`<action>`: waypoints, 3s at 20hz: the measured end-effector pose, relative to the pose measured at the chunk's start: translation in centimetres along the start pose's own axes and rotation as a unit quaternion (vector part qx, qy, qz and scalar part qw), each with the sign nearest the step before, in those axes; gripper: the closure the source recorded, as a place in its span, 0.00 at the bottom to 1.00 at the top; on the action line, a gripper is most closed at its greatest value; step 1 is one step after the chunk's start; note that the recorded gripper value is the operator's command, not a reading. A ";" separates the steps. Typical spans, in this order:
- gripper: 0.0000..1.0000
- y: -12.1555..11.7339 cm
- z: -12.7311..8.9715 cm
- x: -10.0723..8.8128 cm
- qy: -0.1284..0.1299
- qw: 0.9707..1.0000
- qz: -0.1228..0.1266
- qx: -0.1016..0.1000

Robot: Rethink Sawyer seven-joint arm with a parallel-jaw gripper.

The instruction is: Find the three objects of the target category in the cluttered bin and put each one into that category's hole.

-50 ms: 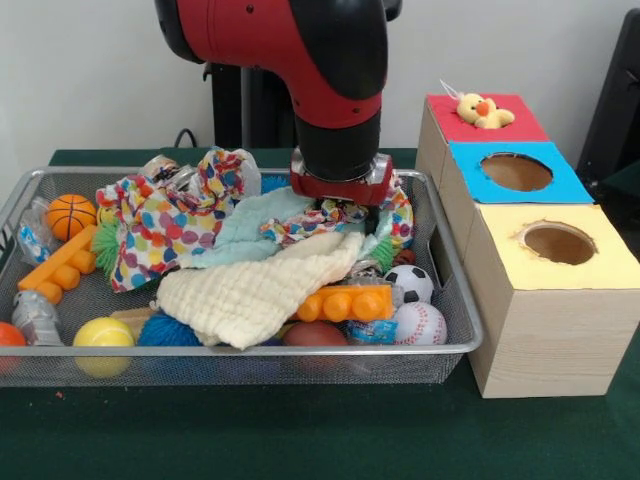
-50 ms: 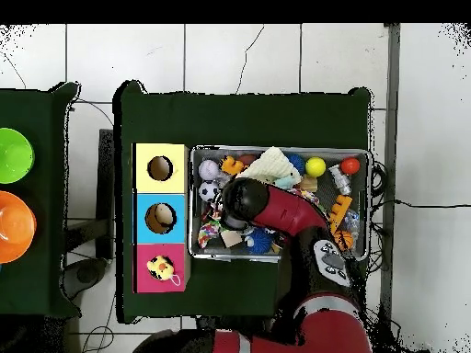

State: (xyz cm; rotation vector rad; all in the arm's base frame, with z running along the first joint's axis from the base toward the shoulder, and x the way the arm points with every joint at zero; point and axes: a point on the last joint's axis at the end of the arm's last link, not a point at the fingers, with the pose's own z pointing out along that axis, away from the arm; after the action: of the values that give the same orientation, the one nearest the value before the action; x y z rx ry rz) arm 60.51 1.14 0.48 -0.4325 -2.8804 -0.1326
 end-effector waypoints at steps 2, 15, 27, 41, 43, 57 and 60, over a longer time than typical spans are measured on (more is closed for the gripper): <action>0.00 -0.2 -0.4 0.3 0.006 1.000 0.001 0.001; 0.00 -10.8 -10.2 1.9 0.093 0.994 0.043 0.029; 0.00 -29.4 -8.5 0.8 0.080 0.990 0.092 0.071; 0.00 -36.2 -0.2 2.0 0.062 0.992 0.095 0.053; 0.00 -36.1 -0.2 2.0 0.062 0.992 0.092 0.055; 0.00 -35.3 -0.1 2.0 0.058 0.992 0.075 0.084; 0.00 -34.9 -0.1 2.0 0.056 0.991 0.071 0.098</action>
State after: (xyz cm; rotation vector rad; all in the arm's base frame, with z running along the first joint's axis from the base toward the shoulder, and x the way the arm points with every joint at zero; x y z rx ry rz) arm 48.28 -31.52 -0.90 -0.5705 -2.7085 0.1439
